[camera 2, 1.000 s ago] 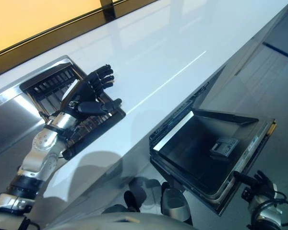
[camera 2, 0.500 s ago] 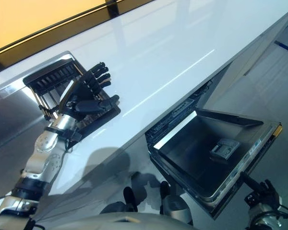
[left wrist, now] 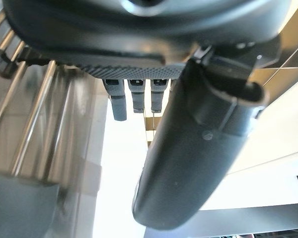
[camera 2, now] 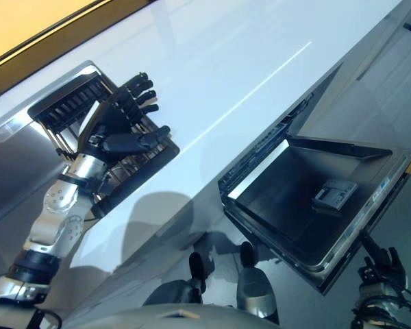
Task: Pick up plates and place into dishwasher.
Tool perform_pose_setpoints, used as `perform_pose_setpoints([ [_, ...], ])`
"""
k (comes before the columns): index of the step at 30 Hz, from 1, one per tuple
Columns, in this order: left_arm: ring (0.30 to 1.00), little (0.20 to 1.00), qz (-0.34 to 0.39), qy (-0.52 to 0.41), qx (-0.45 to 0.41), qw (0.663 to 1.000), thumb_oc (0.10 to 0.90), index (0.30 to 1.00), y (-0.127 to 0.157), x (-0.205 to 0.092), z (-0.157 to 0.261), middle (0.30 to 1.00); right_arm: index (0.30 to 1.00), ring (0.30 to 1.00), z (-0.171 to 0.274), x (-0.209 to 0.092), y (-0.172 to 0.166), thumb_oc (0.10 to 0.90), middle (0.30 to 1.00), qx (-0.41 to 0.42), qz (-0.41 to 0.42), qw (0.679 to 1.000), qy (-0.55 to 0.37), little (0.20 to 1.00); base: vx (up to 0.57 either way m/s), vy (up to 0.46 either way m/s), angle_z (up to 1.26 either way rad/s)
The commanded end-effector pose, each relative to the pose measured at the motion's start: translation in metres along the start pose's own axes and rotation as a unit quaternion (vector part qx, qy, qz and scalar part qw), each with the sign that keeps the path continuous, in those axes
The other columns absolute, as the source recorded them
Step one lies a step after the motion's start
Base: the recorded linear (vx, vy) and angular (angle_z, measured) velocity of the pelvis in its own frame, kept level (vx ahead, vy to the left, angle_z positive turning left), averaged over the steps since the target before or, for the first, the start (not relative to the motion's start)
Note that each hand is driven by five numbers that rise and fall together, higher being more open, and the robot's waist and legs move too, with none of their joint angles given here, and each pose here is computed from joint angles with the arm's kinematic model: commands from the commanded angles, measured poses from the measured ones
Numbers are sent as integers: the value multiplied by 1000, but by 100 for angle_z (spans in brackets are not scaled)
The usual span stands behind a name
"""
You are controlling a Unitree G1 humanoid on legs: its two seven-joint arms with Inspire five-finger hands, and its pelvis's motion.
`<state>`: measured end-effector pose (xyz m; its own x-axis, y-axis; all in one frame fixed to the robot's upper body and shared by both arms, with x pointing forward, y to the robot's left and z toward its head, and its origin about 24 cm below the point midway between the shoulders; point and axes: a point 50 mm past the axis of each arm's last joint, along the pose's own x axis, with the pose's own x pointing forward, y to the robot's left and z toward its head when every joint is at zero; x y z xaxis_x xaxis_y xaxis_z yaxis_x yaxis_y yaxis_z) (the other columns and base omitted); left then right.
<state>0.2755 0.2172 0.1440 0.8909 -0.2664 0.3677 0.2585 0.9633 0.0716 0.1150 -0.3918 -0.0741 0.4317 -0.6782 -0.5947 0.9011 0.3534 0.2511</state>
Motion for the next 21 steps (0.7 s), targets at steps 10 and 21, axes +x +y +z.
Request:
perform_pose_setpoints([
  [10,900,900,-23,-118,-15,993,800,900,-11,17,42,900,900,900,-43,-15,21,800,900,-100,272,950,115,900,28,62,-6],
  [21,900,900,-37,-105,-27,993,800,900,-17,12,27,900,900,900,-65,-47,124,800,900,-77,568,802,169,900,41,-14,0],
])
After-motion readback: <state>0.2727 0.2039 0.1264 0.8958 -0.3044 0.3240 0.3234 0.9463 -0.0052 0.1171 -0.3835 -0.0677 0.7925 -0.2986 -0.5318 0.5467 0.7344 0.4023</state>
